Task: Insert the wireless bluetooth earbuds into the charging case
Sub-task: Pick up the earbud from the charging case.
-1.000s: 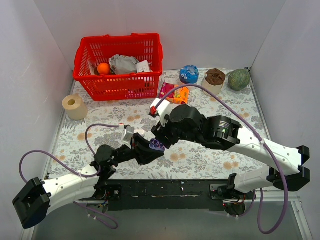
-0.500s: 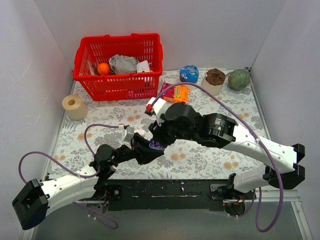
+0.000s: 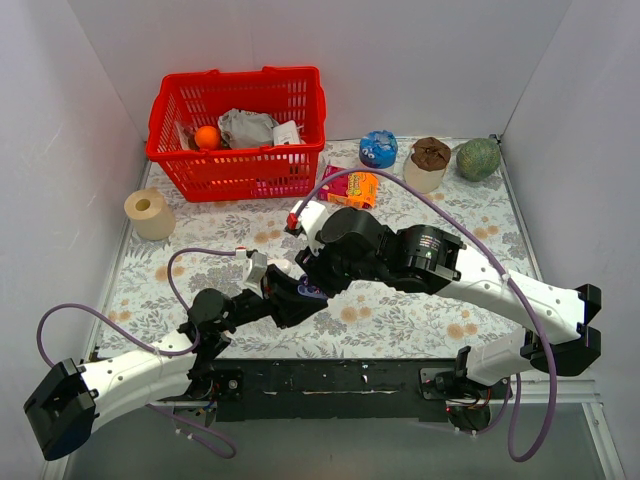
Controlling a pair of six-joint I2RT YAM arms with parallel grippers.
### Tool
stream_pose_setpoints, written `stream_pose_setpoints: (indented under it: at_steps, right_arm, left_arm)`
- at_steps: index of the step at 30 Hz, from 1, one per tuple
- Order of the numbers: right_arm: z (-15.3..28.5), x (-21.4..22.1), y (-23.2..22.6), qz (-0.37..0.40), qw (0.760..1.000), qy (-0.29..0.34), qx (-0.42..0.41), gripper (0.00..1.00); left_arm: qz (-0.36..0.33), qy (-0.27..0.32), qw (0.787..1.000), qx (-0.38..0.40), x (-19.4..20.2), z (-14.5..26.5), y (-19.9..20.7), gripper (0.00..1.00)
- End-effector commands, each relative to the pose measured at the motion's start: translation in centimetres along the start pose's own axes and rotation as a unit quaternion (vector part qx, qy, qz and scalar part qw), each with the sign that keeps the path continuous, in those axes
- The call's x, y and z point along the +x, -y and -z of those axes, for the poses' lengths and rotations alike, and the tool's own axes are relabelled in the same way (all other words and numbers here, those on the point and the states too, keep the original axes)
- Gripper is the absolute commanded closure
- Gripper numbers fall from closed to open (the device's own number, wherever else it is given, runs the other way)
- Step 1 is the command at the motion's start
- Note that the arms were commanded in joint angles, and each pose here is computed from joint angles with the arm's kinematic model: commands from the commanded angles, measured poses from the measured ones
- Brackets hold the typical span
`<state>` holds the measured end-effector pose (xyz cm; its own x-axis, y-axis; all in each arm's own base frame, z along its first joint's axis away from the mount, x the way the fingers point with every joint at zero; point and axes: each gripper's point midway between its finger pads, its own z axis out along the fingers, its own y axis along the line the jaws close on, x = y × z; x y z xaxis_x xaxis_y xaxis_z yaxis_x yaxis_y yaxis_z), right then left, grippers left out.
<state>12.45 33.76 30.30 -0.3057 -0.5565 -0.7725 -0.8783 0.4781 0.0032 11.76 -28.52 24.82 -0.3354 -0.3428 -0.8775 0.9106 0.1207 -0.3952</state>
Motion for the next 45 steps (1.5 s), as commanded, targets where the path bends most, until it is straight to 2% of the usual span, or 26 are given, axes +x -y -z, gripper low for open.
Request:
stream_pose_setpoints:
  at_steps: [1, 9, 21, 32, 36, 45]
  right_arm:
    - [0.7, -1.4, -0.2, -0.007, 1.0, 0.021, -0.002, 0.53]
    - [0.0, -1.2, -0.4, -0.004, 1.0, 0.012, -0.004, 0.57]
    - [-0.6, -0.7, 0.0, -0.003, 1.0, 0.0, 0.008, 0.67]
    - [-0.2, -0.8, 0.4, -0.009, 1.0, 0.003, 0.01, 0.84]
    - [-0.1, -0.9, 0.1, -0.013, 1.0, 0.008, 0.001, 0.99]
    - [0.8, -1.8, 0.1, -0.026, 0.999, 0.029, 0.001, 0.99]
  left_arm:
    - [-0.02, 0.027, 0.999, 0.005, -2.3, -0.5, 0.5, 1.0]
    - [-0.019, 0.028, 0.999, 0.006, -2.4, -0.5, 0.6, 1.0]
    - [-0.017, 0.029, 0.999, 0.007, -2.4, -0.4, 0.7, 1.0]
    - [-0.016, 0.033, 0.999, 0.009, -2.6, -0.6, 0.8, 1.0]
    - [-0.015, 0.035, 0.999, 0.011, -2.7, -0.7, 0.8, 1.0]
    - [-0.006, 0.043, 0.999, 0.005, -2.6, -0.4, 0.6, 1.0]
